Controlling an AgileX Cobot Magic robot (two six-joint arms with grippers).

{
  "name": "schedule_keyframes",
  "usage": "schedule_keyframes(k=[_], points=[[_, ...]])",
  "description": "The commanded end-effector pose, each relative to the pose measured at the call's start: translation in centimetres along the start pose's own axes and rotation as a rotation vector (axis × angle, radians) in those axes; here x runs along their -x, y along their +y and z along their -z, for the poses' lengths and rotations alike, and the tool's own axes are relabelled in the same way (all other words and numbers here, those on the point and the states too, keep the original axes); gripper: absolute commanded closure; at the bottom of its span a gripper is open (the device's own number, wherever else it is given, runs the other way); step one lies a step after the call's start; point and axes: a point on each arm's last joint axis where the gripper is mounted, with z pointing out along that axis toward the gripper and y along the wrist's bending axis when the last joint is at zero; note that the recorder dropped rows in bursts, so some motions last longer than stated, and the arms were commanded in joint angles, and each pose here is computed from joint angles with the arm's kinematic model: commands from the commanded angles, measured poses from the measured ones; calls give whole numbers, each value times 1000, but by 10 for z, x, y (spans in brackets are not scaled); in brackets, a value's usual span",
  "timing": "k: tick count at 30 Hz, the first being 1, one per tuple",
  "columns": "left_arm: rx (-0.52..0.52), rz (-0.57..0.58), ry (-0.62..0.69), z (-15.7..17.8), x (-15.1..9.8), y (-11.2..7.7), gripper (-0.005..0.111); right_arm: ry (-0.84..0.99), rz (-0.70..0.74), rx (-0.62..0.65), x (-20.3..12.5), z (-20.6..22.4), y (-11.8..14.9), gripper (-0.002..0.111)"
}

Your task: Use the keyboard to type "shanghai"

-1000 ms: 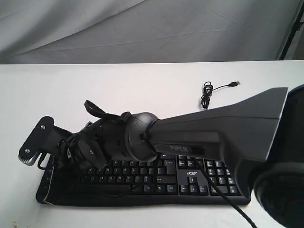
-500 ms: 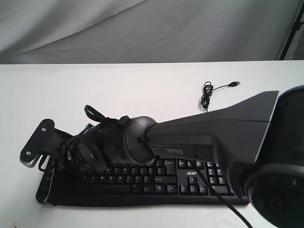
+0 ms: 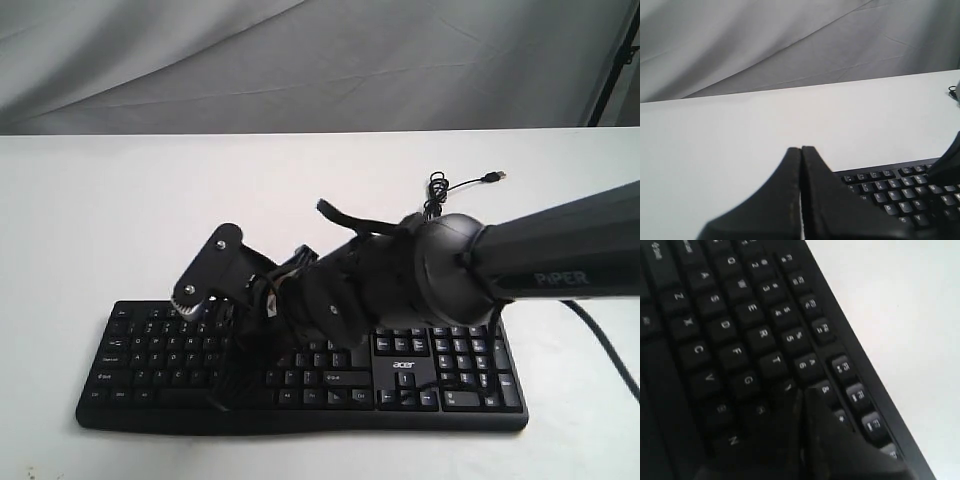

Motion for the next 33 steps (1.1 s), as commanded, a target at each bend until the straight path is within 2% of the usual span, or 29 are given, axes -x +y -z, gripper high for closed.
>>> schedule_keyframes(k=[1,26,33], points=[[-4,1,-4,0,-1,0,107,-15,-21,-26,-12,4,-5,108],[-4,1,-4,0,-1,0,107,-16,-12,-45,-15,4,-13,108],[-4,1,-4,0,-1,0,107,29,-16,-30,-27,-10,-10,108]])
